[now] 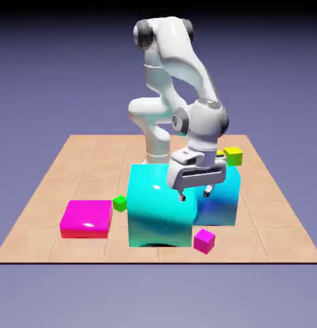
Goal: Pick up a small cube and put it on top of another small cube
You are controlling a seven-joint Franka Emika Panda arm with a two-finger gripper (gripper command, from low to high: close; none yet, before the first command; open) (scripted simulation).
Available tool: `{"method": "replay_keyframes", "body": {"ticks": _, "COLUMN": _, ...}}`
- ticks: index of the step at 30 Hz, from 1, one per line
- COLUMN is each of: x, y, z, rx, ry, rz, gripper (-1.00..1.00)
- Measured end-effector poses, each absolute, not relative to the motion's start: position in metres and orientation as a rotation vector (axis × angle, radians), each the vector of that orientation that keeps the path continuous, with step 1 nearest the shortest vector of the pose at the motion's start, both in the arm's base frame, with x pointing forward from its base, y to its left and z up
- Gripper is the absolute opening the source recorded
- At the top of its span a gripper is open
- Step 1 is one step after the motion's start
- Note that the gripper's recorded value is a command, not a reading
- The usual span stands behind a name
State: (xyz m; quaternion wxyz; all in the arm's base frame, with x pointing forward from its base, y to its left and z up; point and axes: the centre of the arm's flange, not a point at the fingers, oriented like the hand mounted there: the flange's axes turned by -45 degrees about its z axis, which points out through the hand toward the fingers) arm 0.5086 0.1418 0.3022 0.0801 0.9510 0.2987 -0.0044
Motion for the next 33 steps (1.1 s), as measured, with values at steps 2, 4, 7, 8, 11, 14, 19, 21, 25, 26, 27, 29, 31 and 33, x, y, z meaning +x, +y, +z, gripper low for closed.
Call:
{"method": "replay_keyframes", "body": {"ticks": 2, "x": 0.514, "y": 0.155, "z": 0.282, "rx": 2.807, "ry": 0.959, "rz": -0.129, "gripper": 0.00}}
{"method": "replay_keyframes", "body": {"ticks": 4, "x": 0.518, "y": 0.168, "z": 0.262, "rx": 2.766, "ry": 1.023, "rz": -0.242, "gripper": 0.00}}
{"method": "replay_keyframes", "body": {"ticks": 7, "x": 0.522, "y": 0.187, "z": 0.231, "rx": 2.696, "ry": 1.112, "rz": -0.404, "gripper": 0.00}}
{"method": "replay_keyframes", "body": {"ticks": 8, "x": 0.522, "y": 0.193, "z": 0.221, "rx": 2.671, "ry": 1.139, "rz": -0.456, "gripper": 0.00}}
{"method": "replay_keyframes", "body": {"ticks": 11, "x": 0.523, "y": 0.210, "z": 0.190, "rx": 2.592, "ry": 1.215, "rz": -0.608, "gripper": 0.00}}
{"method": "replay_keyframes", "body": {"ticks": 14, "x": 0.523, "y": 0.216, "z": 0.179, "rx": 2.561, "ry": 1.241, "rz": -0.663, "gripper": 0.00}}
{"method": "replay_keyframes", "body": {"ticks": 19, "x": 0.507, "y": 0.197, "z": 0.115, "rx": 2.561, "ry": 1.241, "rz": -0.663, "gripper": -1.00}}
{"method": "replay_keyframes", "body": {"ticks": 21, "x": 0.513, "y": 0.203, "z": 0.135, "rx": 2.563, "ry": 1.240, "rz": -0.665, "gripper": -1.00}}
{"method": "replay_keyframes", "body": {"ticks": 25, "x": 0.513, "y": 0.229, "z": 0.211, "rx": 2.591, "ry": 1.206, "rz": -0.662, "gripper": -1.00}}
{"method": "replay_keyframes", "body": {"ticks": 26, "x": 0.507, "y": 0.235, "z": 0.227, "rx": 2.604, "ry": 1.188, "rz": -0.661, "gripper": -1.00}}
{"method": "replay_keyframes", "body": {"ticks": 27, "x": 0.501, "y": 0.242, "z": 0.243, "rx": 2.617, "ry": 1.172, "rz": -0.661, "gripper": -1.00}}
{"method": "replay_keyframes", "body": {"ticks": 29, "x": 0.485, "y": 0.254, "z": 0.275, "rx": 2.640, "ry": 1.141, "rz": -0.661, "gripper": -1.00}}
{"method": "replay_keyframes", "body": {"ticks": 31, "x": 0.468, "y": 0.266, "z": 0.305, "rx": 2.660, "ry": 1.113, "rz": -0.662, "gripper": -1.00}}
{"method": "replay_keyframes", "body": {"ticks": 33, "x": 0.447, "y": 0.277, "z": 0.333, "rx": 2.676, "ry": 1.088, "rz": -0.666, "gripper": -1.00}}
